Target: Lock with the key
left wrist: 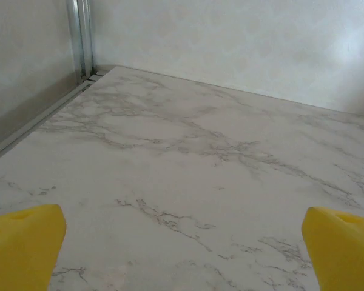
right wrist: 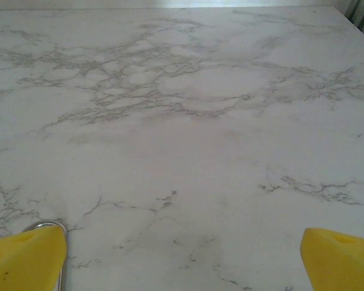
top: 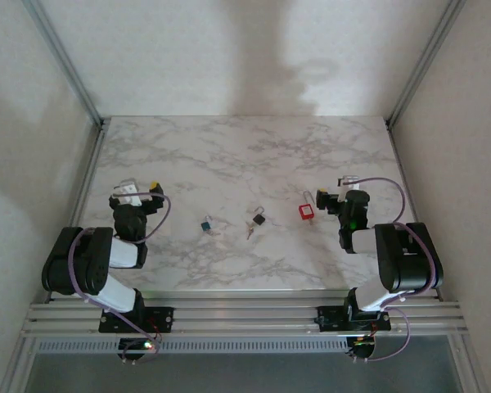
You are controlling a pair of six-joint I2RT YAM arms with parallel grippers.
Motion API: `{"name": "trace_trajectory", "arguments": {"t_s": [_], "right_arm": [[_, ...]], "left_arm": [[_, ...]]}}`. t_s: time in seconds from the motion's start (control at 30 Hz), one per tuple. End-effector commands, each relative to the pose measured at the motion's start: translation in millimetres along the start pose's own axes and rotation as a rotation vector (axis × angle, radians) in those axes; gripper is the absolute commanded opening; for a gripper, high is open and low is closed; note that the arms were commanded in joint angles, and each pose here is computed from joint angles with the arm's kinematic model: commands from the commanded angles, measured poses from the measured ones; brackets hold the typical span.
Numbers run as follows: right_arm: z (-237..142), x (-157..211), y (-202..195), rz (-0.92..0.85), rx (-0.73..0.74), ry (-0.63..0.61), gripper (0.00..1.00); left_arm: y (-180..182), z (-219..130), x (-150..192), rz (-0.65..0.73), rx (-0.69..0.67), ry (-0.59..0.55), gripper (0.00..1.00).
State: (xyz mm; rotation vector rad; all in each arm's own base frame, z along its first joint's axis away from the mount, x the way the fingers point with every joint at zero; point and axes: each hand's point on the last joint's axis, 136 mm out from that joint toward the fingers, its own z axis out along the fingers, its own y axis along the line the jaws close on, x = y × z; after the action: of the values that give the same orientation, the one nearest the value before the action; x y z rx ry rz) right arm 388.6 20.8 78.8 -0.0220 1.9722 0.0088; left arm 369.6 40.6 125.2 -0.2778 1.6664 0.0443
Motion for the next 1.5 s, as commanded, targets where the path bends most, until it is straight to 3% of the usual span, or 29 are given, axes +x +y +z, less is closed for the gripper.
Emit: {"name": "trace_trajectory", "arguments": {"t_s": [0.0, 0.8, 0.93, 1.0, 1.07, 1.23, 1.33, 1.4, 1.47], "right_arm": [[3, -8, -1, 0.014, 0.000, -0.015, 0.99], [3, -8, 0, 0.014, -0.001, -0.014, 0.99], [-7, -22, 6, -0.013, -0.020, 0.003, 0.99], [-16, -50, 10, -0.024, -0.006, 0.001, 0.99], [-28, -74, 13, 0.041, -0.012, -0.032, 0.99], [-63, -134, 51, 0.152, -0.219, -0.149, 0.99], [-77, -150, 41, 0.541, -0.220, -0.173, 0.99], [-82, -140, 32, 0.757, -0.181, -0.122, 0.99], [-86, -145, 35, 0.741, -0.217, -0.141, 0.99]], "left_arm": [[-1, 1, -7, -0.003, 0.013, -0.023, 0.99], [0, 2, -6, -0.005, 0.013, -0.020, 0.99], [9, 12, -26, -0.012, -0.097, -0.003, 0.99], [3, 23, -44, -0.010, -0.102, 0.030, 0.99], [6, 25, -71, -0.146, -0.142, -0.003, 0.99], [-12, 15, -121, -0.482, -0.068, -0.018, 0.99], [8, 8, -101, -0.767, -0.219, 0.073, 1.00], [1, 3, -100, -0.770, -0.149, 0.090, 0.99], [2, -7, -95, -0.819, -0.135, 0.079, 0.99]]}}
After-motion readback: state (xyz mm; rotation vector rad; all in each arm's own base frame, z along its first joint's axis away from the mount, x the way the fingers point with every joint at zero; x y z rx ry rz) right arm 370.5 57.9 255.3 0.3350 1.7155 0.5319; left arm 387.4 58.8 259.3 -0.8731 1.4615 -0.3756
